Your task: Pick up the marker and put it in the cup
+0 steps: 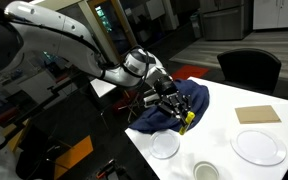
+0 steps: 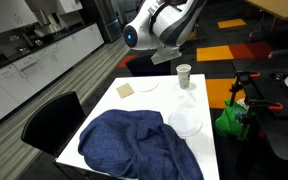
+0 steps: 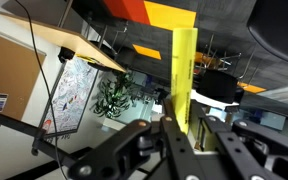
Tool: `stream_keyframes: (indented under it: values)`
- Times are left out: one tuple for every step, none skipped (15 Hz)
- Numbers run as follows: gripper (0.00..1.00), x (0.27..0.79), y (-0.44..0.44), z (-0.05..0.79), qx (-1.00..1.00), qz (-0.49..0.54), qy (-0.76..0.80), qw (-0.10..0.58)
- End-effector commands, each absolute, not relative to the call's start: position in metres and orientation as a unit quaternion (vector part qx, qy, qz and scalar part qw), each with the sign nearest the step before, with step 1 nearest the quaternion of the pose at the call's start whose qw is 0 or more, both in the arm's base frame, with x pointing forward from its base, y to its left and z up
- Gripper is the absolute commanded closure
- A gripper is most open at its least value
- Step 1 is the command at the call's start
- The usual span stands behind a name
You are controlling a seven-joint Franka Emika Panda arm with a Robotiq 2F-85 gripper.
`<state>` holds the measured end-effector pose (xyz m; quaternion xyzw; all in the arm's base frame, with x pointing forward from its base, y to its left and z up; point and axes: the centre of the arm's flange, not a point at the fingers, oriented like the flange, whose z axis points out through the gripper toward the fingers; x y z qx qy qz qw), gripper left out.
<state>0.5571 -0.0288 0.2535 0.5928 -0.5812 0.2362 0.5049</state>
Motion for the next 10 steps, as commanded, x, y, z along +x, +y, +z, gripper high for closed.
stream_keyframes:
  values:
    - [0.81,0.557,-0.030,0.254,0.591,0.236,-0.583,0.505]
    - [0.95,0.562,-0.033,0.253,0.578,0.236,-0.590,0.511]
    - [0.95,0.564,-0.033,0.251,0.561,0.241,-0.599,0.517]
    - [0.95,0.564,-0.033,0.248,0.545,0.249,-0.607,0.521]
    - [0.95,0.564,-0.033,0.247,0.532,0.256,-0.615,0.523]
    - [0.95,0.565,-0.033,0.244,0.514,0.269,-0.624,0.524]
    - [0.95,0.565,-0.033,0.241,0.500,0.277,-0.632,0.523]
    - [0.95,0.565,-0.032,0.238,0.489,0.286,-0.639,0.520]
    - [0.95,0.565,-0.030,0.235,0.476,0.297,-0.646,0.518]
    - [0.95,0.565,-0.029,0.231,0.467,0.304,-0.651,0.516]
